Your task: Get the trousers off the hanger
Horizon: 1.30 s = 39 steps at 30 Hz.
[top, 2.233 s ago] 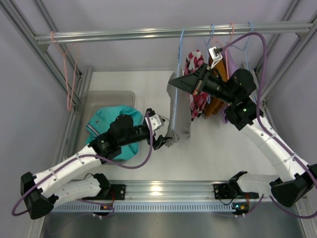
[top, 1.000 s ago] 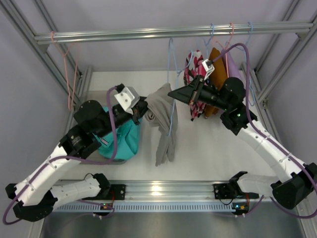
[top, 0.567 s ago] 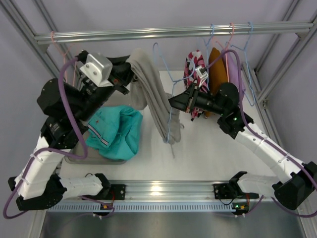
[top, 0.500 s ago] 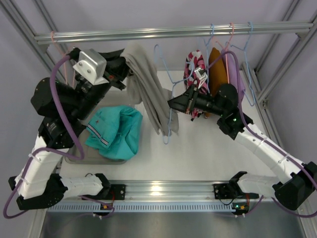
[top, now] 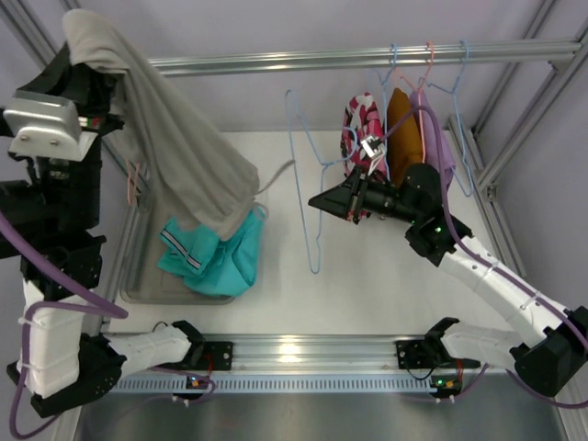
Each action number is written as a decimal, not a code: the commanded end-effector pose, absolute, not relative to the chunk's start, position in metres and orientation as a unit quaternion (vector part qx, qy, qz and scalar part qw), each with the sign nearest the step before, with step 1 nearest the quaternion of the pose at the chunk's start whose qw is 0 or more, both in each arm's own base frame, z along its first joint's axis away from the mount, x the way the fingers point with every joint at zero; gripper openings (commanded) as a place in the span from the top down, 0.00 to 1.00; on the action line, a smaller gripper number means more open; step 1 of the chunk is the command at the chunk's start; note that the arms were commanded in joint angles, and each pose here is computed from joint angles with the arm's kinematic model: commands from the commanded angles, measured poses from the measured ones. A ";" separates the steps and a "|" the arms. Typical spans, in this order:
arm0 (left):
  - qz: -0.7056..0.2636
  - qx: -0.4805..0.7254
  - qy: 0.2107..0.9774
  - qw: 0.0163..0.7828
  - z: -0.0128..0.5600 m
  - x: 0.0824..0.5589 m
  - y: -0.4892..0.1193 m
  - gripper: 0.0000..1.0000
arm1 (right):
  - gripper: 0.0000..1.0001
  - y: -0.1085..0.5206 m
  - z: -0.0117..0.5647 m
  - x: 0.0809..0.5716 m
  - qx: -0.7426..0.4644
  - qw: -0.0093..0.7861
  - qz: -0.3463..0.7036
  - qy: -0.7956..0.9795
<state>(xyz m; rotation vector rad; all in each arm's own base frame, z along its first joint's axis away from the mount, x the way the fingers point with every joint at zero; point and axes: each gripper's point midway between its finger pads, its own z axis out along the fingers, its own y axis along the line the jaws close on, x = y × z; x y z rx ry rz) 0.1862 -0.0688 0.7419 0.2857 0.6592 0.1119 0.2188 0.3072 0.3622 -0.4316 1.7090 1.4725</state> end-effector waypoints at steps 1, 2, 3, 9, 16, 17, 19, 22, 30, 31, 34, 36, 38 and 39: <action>0.146 0.080 0.257 0.952 0.767 0.132 -0.006 1.00 | 1.00 0.303 0.382 0.209 -0.196 0.442 0.581 0.654; 0.172 0.073 0.266 0.946 0.762 0.131 0.004 1.00 | 1.00 0.302 0.383 0.208 -0.197 0.443 0.581 0.654; 0.188 0.072 0.278 0.939 0.755 0.135 0.007 1.00 | 1.00 0.302 0.384 0.208 -0.198 0.444 0.581 0.653; 0.293 0.053 0.328 0.897 0.720 0.126 0.045 1.00 | 1.00 0.304 0.391 0.209 -0.204 0.446 0.582 0.649; 0.380 0.099 0.394 0.831 0.650 0.137 0.057 1.00 | 1.00 0.308 0.392 0.212 -0.206 0.442 0.584 0.649; 0.387 0.105 0.403 0.823 0.642 0.140 0.058 1.00 | 1.00 0.308 0.392 0.212 -0.207 0.441 0.584 0.649; 0.409 0.107 0.429 0.798 0.622 0.142 0.066 1.00 | 1.00 0.309 0.394 0.213 -0.205 0.440 0.586 0.649; 0.453 0.114 0.465 0.752 0.589 0.162 0.069 1.00 | 1.00 0.310 0.394 0.213 -0.205 0.438 0.586 0.650; 0.504 0.152 0.509 0.681 0.514 0.194 0.064 1.00 | 1.00 0.311 0.396 0.215 -0.205 0.437 0.585 0.651; 0.506 0.159 0.515 0.673 0.505 0.199 0.062 1.00 | 1.00 0.311 0.396 0.215 -0.206 0.438 0.585 0.651; 0.503 0.167 0.530 0.662 0.488 0.204 0.061 1.00 | 1.00 0.312 0.395 0.216 -0.206 0.438 0.585 0.651; 0.487 0.180 0.562 0.644 0.468 0.209 0.061 1.00 | 1.00 0.311 0.395 0.216 -0.207 0.438 0.584 0.651; 0.469 0.182 0.586 0.636 0.457 0.207 0.062 1.00 | 1.00 0.311 0.397 0.215 -0.207 0.439 0.585 0.650; 0.440 0.198 0.621 0.618 0.432 0.210 0.059 1.00 | 1.00 0.311 0.398 0.214 -0.208 0.440 0.585 0.648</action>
